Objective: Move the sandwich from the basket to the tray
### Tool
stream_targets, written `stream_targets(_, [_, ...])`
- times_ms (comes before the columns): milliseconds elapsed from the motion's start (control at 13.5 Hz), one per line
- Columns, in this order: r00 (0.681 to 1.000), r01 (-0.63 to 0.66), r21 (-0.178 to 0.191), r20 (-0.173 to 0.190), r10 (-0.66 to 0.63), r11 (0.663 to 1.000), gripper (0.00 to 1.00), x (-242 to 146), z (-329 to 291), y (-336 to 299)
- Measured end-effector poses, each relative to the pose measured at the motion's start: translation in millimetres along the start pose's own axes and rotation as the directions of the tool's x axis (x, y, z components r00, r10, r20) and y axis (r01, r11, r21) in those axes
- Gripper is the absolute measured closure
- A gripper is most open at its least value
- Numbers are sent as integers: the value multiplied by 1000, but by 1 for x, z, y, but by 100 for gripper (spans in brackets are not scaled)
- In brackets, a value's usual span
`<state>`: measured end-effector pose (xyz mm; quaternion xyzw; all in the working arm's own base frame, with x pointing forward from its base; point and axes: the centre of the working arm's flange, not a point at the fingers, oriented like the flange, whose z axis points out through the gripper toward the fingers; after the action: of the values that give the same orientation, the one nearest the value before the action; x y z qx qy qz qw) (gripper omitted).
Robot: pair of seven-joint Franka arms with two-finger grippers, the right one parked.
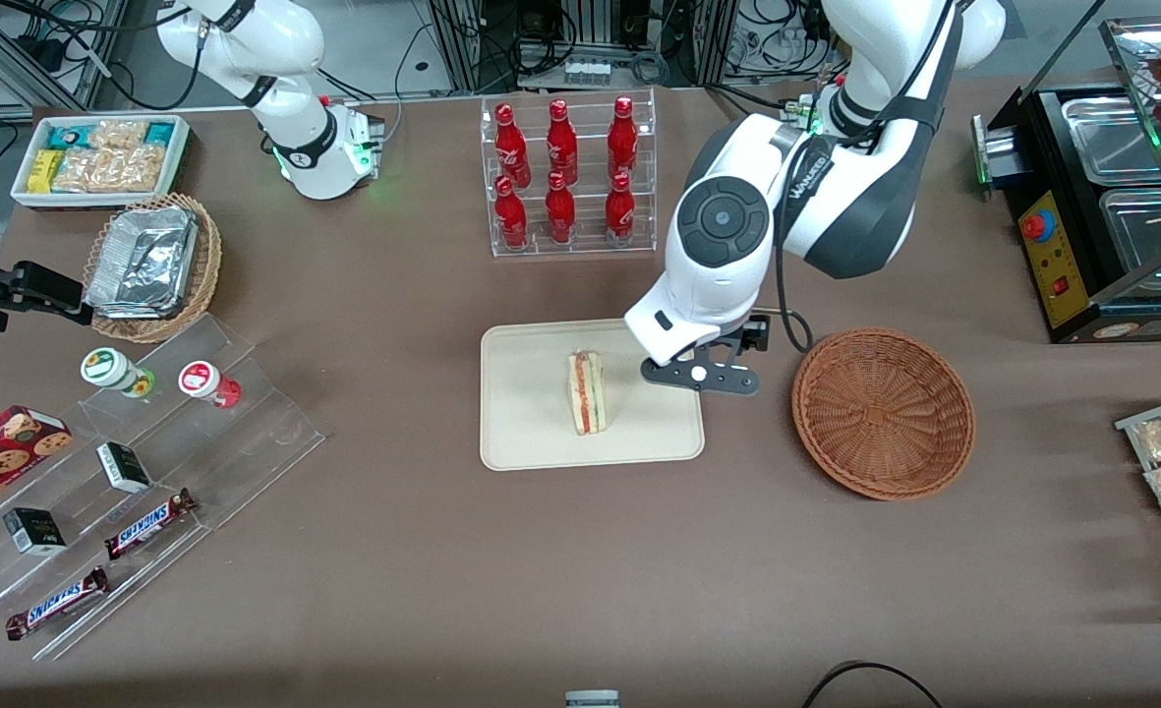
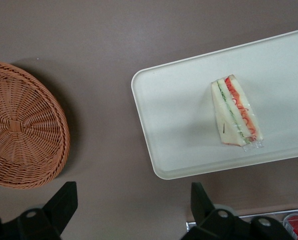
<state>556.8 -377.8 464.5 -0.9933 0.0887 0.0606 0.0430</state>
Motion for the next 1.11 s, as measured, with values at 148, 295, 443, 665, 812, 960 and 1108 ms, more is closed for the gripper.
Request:
stream_targets(148, [1000,24,-1,-14,-24,1000,0,3,-9,-14])
stream_targets(295, [998,47,-7,-33,-48,999,0,2,-23,-30])
stream_targets(443, [997,70,-9,-35,-70,998,0,-2,-37,-47])
stream_targets(665, [992,121,-23,-26,-122,992,0,7,-40,-86])
stream_targets(812, [988,151,-47,-18,-152,987,0,14,-41,-117])
stream_targets(960, [989,147,-70,-11,-148,987,0,13,-48,-154])
stream_targets(1108, [991,137,-92,-1,-137,986,0,4,-60,-198])
